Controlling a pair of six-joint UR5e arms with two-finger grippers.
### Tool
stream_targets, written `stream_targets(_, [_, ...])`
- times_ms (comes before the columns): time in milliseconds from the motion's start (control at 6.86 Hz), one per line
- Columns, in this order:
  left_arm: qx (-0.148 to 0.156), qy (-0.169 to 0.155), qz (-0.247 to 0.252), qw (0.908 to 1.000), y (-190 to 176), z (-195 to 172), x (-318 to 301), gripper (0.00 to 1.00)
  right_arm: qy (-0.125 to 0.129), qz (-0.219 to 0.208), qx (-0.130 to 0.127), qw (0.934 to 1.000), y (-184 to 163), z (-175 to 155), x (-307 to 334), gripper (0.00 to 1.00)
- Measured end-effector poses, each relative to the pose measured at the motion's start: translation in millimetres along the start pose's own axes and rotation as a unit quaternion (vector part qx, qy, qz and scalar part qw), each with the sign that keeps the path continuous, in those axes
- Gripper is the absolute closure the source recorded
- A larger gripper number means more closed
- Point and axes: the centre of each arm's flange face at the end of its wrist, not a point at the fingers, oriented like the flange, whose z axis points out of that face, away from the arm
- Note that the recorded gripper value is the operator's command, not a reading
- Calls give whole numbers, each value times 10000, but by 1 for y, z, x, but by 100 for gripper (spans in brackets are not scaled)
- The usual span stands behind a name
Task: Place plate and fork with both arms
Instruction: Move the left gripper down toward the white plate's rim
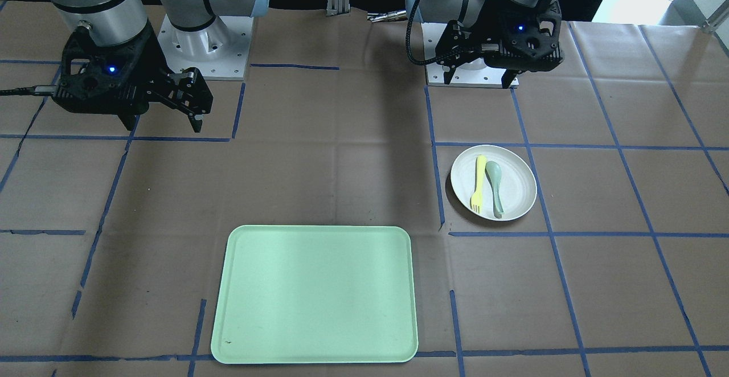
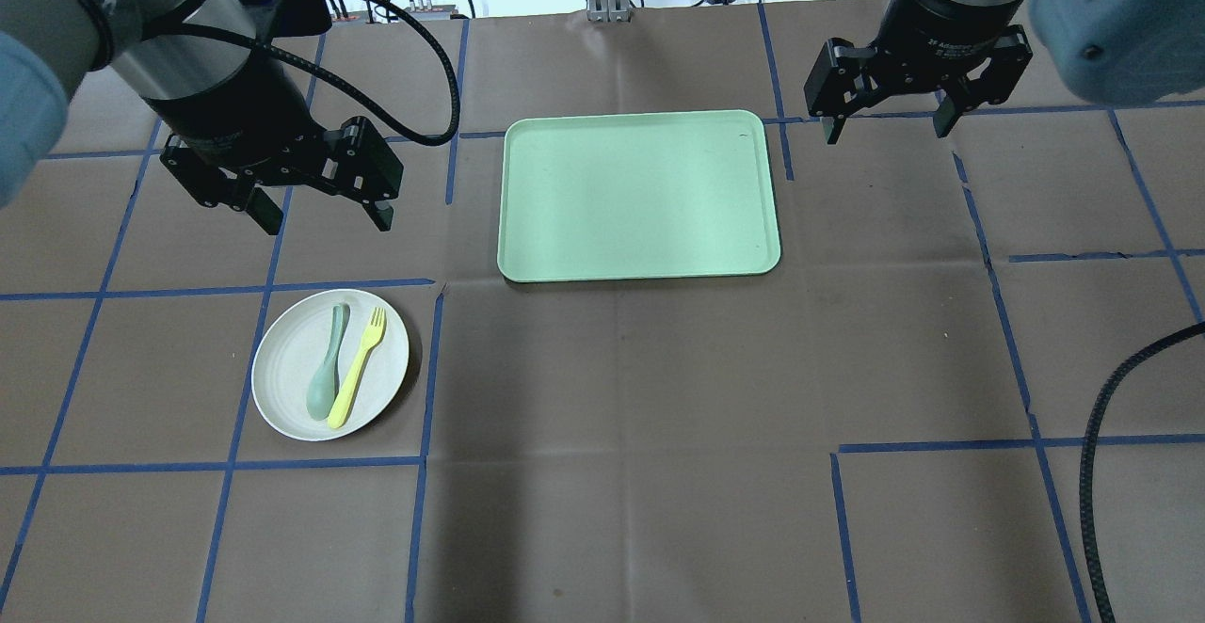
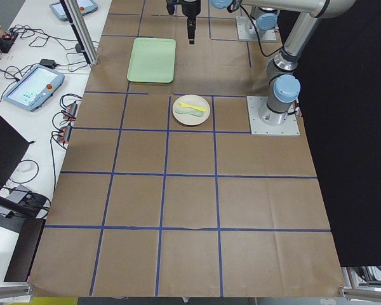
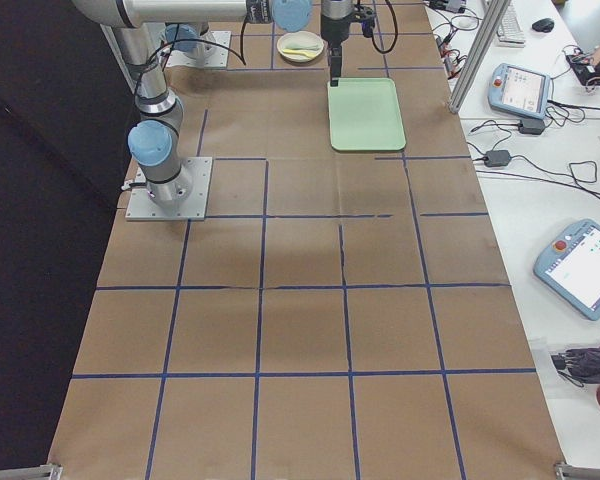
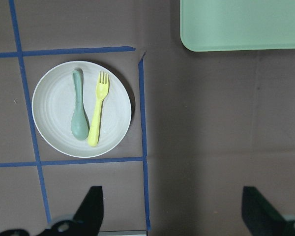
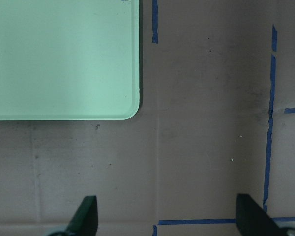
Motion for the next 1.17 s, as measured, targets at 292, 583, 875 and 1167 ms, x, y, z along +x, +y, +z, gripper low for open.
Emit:
stream_targets(292, [-34,35,-1,10000,1,3,1,0,0,-2,-3,10000,0,0,0,0])
stream_targets(583, [-58,46,0,10000,1,6,0,0,0,-9,-12,10000,-1,1,0,0])
stream_targets(875, [-85,39,127,9999,1,9,-3,1,0,-15,-15,10000,-1,2,0,0])
stream_targets(1167, [-97,55,578,9983,-4,12,-23,1,0,-16,-21,10000,-1,2,0,0])
